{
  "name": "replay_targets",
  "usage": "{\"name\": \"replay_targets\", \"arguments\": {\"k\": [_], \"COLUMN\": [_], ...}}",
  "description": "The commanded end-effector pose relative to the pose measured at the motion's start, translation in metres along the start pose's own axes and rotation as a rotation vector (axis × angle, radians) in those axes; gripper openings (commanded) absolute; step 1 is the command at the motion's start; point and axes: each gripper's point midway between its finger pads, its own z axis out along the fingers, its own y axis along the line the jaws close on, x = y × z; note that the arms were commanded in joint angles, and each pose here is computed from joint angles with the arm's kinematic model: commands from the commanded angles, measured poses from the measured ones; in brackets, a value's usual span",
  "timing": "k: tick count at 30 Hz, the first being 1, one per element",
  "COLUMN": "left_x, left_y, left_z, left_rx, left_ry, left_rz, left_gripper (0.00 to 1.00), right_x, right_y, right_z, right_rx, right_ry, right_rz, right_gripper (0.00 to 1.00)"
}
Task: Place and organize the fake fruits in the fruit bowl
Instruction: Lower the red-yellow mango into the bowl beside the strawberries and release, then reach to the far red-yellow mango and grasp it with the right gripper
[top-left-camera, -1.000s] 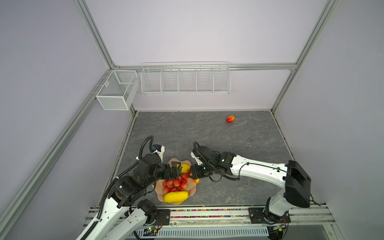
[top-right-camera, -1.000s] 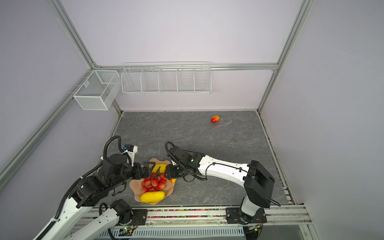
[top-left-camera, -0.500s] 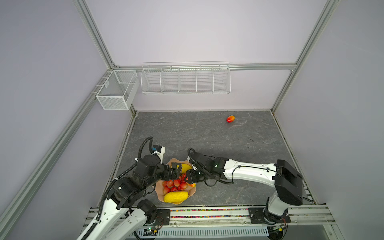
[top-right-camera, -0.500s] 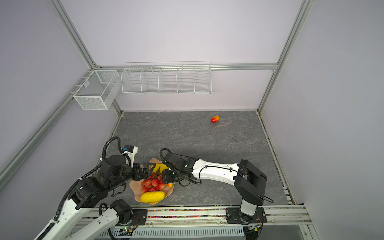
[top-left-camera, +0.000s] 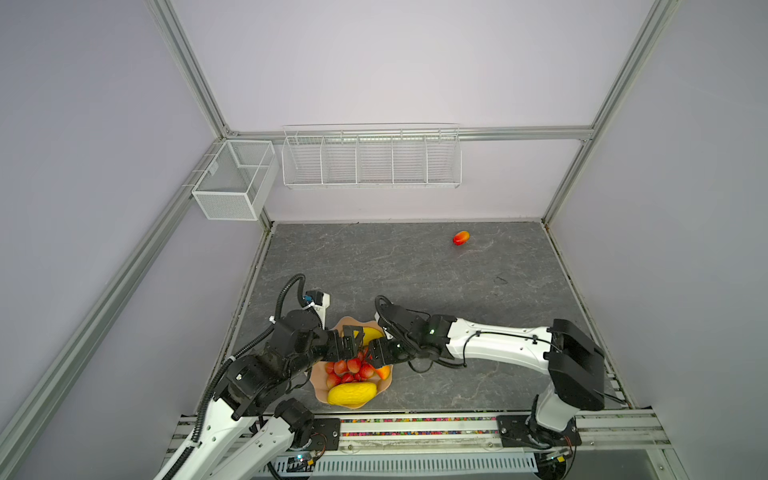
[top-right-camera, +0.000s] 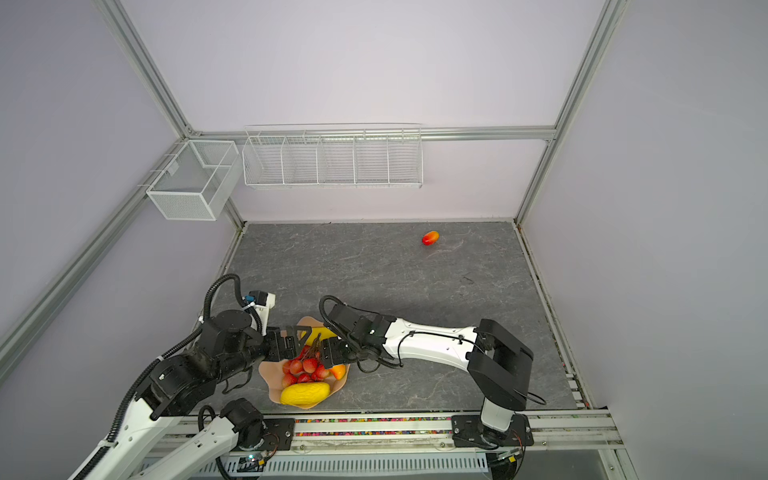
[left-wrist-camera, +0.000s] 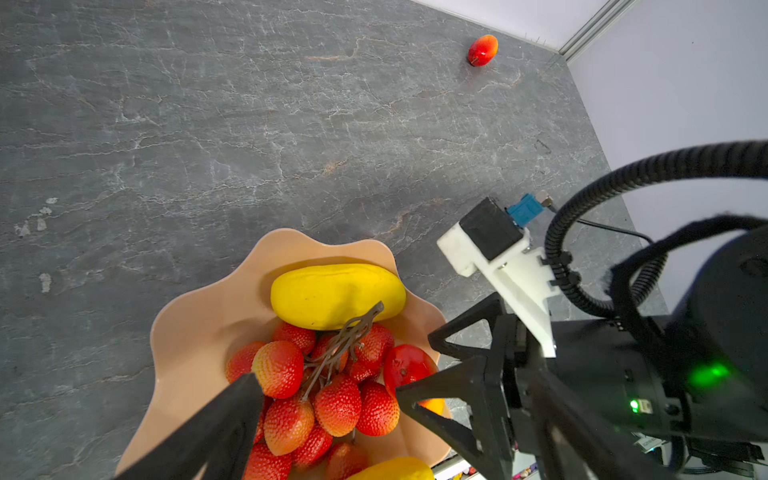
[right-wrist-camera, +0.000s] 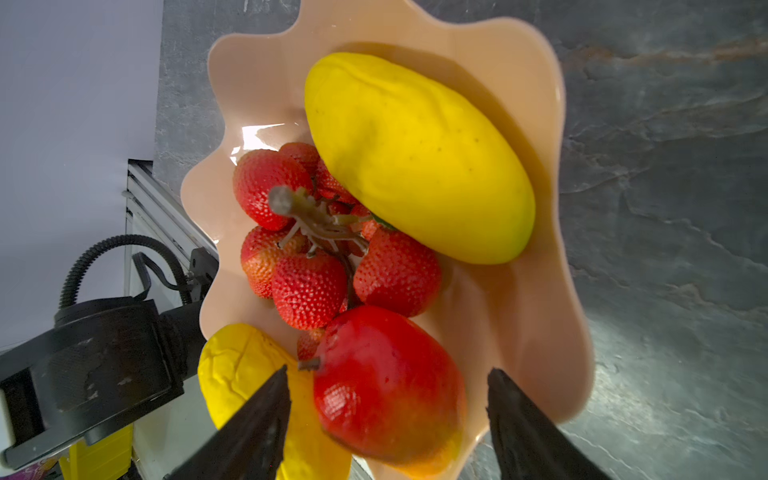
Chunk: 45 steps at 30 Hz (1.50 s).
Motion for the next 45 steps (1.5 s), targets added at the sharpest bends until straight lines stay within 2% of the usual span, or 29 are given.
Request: {"name": "replay_targets", "arguments": {"k": [1,7,11,15,19,21,24,30,36,40,45], "left_x": [0.002,-0.016,-0.032,-0.048,-0.071,-0.079,-0.085,-0.081,-0.064,-0.061,-0.060], "left_y": [0.000,-0.020,-0.031,-0.041,-0.054,-0.056,-0.053,-0.035,-0.019,-0.015,-0.017], "left_z": [0.004,0.015,0.034,0.072,0.095,0.105,0.120,0.142,0.152,0.155,0.163], "left_rx": [0.005,0.082,0.098,0.079,0.080,0.074,0.071,0.036,0.013,0.007,0.023], "left_ry": [0.009,-0.037,-0.067,-0.036,-0.053,-0.059,-0.052,0.001,0.022,0.030,0.040], "left_rz": [-0.003,0.026,0.069,0.133,0.200,0.224,0.222,0.153,0.095,0.089,0.085], "left_gripper": [0.99,0.99,0.99,0.99,0.99,0.99,0.99,0.99,0.99,0.99,0.99], "right_x": [-0.008,-0.056,-0.111,-0.178,-0.238,-0.266,-0.295,-0.325,-0.328,-0.336,-0.350], "right_y": [-0.007,-0.054,-0.116,-0.189,-0.256,-0.285,-0.321,-0.376,-0.414,-0.431,-0.440], "right_z": [-0.025,-0.070,-0.102,-0.121,-0.132,-0.131,-0.116,-0.097,-0.098,-0.092,-0.079], "right_rx": [0.051,0.132,0.192,0.253,0.334,0.388,0.486,0.618,0.643,0.631,0.554], "right_ry": [-0.056,-0.153,-0.252,-0.335,-0.448,-0.504,-0.544,-0.595,-0.656,-0.644,-0.635], "right_rz": [-0.033,-0.008,0.077,0.185,0.260,0.250,0.184,0.143,0.279,0.339,0.380], "right_gripper": [0.81,0.88,0.93,0.95,0.99,0.94,0.92,0.92,0.91,0.91,0.91]}}
